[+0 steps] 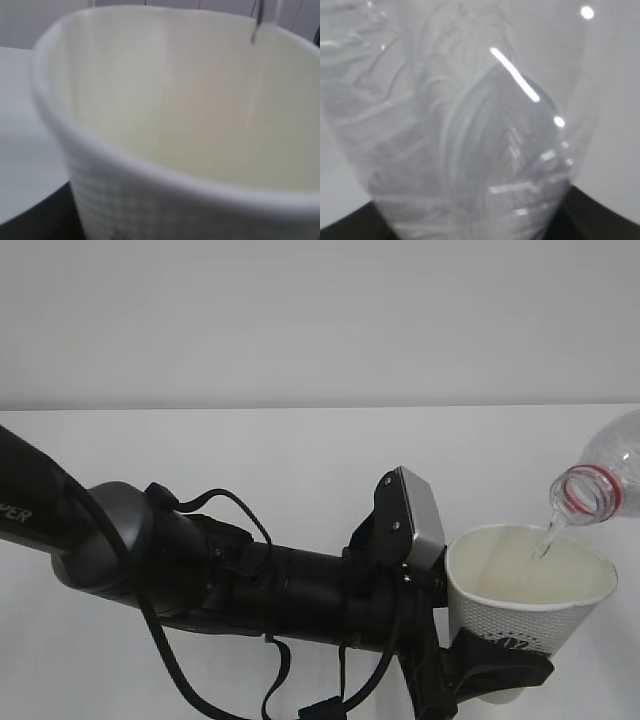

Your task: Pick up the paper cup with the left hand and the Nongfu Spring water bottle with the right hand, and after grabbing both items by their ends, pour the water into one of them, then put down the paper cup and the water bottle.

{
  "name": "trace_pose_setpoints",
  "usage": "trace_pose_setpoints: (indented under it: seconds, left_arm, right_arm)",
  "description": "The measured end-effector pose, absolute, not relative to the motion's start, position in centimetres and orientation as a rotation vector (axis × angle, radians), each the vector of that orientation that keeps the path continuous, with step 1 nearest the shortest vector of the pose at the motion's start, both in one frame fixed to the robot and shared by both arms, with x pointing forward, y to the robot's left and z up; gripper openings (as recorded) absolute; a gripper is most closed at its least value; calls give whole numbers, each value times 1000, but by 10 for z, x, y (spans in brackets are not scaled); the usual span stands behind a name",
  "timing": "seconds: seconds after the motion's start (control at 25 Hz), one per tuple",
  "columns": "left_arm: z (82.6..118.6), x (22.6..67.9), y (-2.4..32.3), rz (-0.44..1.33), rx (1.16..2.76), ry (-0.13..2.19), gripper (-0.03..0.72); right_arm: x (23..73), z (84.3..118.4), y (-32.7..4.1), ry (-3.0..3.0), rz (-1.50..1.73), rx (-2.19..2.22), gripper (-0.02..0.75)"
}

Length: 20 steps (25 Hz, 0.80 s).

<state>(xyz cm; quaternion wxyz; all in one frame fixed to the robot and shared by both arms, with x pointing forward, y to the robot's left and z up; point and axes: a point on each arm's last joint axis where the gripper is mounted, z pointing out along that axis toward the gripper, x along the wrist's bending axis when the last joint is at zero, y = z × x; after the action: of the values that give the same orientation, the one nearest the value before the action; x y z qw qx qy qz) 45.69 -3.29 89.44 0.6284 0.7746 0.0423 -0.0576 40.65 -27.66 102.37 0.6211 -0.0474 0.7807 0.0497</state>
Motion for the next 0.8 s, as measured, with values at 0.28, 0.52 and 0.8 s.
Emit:
trace_pose_setpoints:
  seconds: [0.28, 0.52, 0.8]
  left_arm:
    - [894, 457, -33, -131, 1778, 96, 512]
    - [894, 457, -33, -131, 1779, 97, 512]
    - [894, 457, -33, -131, 1779, 97, 512]
  right_arm:
    - [406, 1024, -277, 1794, 114, -109, 415]
    - [406, 1024, -277, 1794, 113, -110, 415]
    - [406, 1024, -277, 1793, 107, -118, 415]
